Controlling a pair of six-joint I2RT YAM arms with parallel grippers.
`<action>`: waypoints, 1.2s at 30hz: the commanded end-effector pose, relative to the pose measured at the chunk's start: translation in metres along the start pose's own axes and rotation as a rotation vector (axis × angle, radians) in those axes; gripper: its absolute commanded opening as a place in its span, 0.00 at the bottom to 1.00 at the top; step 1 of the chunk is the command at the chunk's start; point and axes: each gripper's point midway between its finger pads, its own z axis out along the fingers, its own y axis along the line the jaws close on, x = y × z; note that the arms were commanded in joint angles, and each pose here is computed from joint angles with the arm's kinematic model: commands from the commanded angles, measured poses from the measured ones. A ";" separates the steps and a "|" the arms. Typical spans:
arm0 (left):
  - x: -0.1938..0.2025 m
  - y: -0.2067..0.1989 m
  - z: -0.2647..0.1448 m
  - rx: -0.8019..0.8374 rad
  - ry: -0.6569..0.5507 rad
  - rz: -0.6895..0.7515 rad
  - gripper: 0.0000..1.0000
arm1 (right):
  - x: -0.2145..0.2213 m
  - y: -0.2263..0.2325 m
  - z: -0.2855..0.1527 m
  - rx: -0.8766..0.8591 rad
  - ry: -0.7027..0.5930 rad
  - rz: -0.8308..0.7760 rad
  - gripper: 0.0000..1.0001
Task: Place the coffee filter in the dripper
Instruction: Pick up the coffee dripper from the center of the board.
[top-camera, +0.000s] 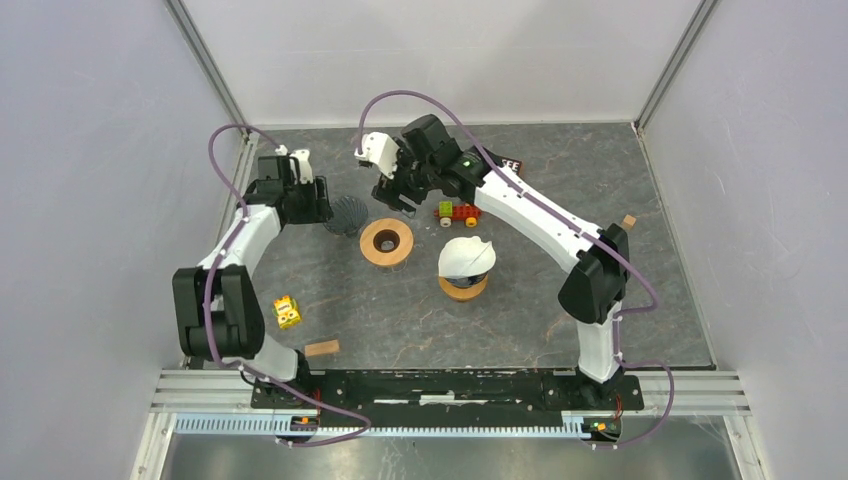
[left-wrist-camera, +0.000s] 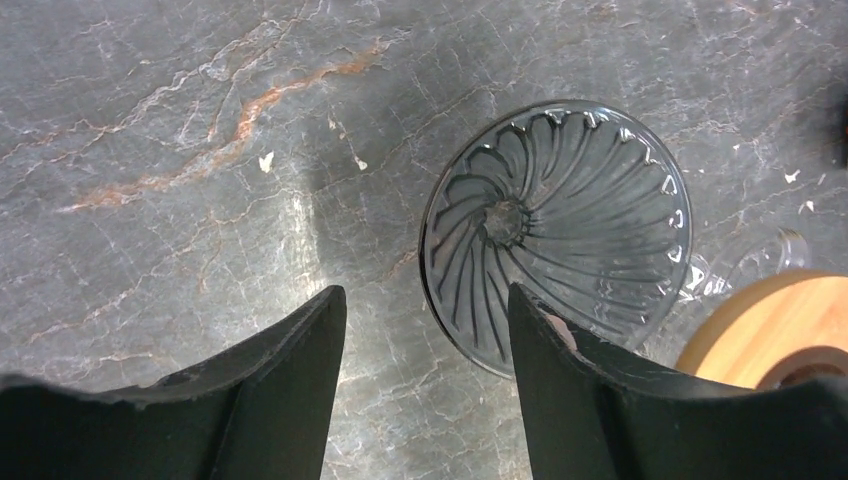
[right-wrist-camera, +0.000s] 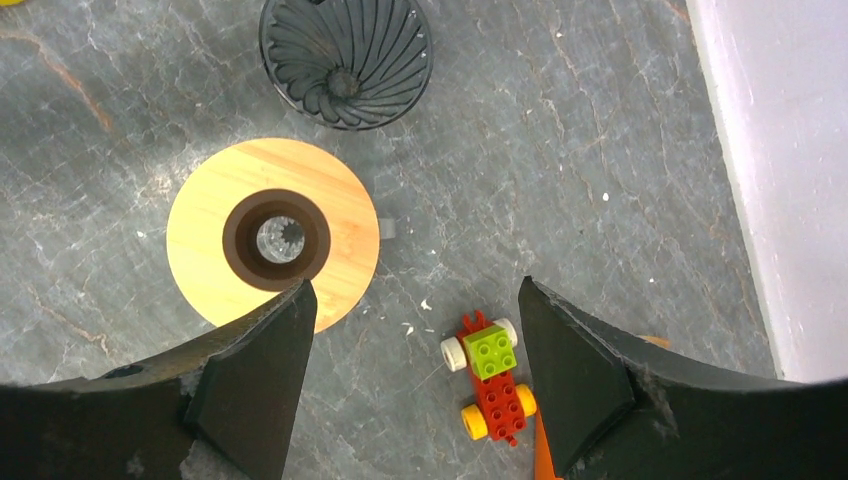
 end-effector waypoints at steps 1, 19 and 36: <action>-0.021 0.000 0.009 0.008 -0.028 -0.019 0.65 | -0.021 -0.004 -0.028 0.023 -0.073 -0.006 0.80; -0.017 -0.018 0.020 0.110 0.042 -0.086 0.13 | -0.015 -0.010 -0.035 0.046 -0.060 -0.006 0.80; -0.046 -0.081 -0.100 0.362 -0.025 -0.102 0.02 | -0.022 -0.036 -0.069 0.070 -0.140 0.065 0.79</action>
